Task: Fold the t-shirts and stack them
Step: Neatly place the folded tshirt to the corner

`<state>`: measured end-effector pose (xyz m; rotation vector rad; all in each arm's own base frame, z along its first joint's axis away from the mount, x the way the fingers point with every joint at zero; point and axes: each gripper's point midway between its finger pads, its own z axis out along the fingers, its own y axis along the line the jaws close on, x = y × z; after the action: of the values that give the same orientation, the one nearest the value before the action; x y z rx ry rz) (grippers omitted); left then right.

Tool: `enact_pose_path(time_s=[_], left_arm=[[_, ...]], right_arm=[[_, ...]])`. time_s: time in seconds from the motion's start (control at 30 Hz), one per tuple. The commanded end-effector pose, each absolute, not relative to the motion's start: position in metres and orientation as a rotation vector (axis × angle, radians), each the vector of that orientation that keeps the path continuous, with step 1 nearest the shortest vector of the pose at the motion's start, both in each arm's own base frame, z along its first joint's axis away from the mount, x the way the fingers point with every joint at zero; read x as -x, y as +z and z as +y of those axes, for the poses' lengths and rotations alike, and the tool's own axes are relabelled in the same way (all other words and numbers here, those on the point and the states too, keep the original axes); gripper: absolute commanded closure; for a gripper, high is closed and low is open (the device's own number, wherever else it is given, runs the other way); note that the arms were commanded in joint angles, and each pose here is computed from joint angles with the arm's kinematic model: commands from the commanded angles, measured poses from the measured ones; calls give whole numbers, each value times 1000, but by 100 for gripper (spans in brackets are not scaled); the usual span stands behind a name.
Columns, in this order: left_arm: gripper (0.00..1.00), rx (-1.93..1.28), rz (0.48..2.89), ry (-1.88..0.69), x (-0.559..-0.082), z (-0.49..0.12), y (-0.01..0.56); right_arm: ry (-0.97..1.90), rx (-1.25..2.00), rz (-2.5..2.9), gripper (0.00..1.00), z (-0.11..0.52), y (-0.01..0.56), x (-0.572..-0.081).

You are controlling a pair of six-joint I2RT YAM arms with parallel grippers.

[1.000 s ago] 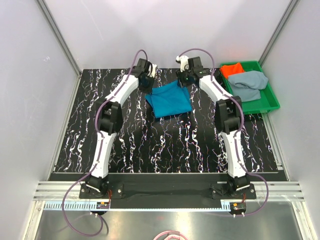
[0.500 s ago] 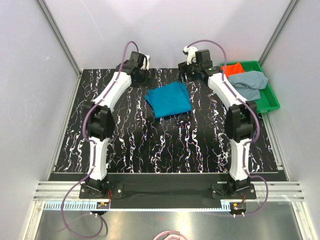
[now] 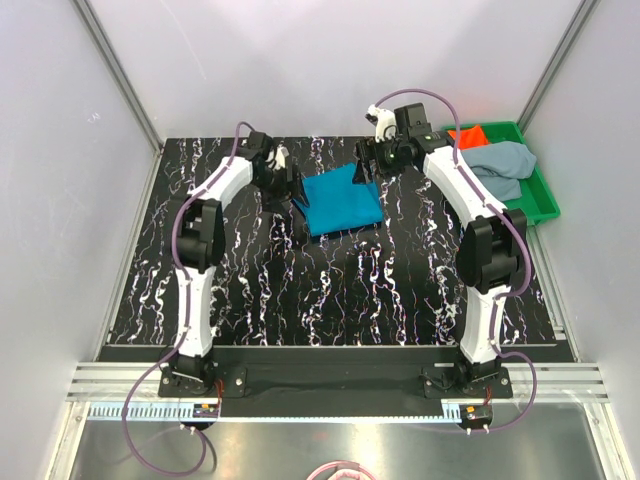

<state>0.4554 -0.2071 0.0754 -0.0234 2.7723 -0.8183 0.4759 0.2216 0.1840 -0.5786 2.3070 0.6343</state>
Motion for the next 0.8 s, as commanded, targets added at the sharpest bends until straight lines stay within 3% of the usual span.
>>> enact_pose_path(time_s=[0.0, 0.3, 0.5, 0.63, 0.67, 0.7, 0.77], left_arm=[[16, 16, 2671, -960, -485, -217, 92], [20, 51, 2658, -1086, -509, -226, 52], [31, 31, 2661, -1179, -510, -247, 30], [56, 21, 2675, -1244, -500, -262, 25], [82, 17, 2668, -1261, -499, -265, 25], [92, 20, 2667, -1264, -499, -265, 26], [98, 8, 2657, -1247, -501, -263, 31]], right_arm=[[611, 610, 2277, 16, 215, 205, -468], [559, 612, 2336, 15, 203, 185, -456], [541, 607, 2357, 14, 201, 174, -458], [524, 616, 2373, 14, 199, 164, -458], [519, 615, 2373, 15, 198, 164, -459], [512, 617, 2371, 14, 197, 164, -460], [503, 620, 2364, 14, 197, 165, -461]])
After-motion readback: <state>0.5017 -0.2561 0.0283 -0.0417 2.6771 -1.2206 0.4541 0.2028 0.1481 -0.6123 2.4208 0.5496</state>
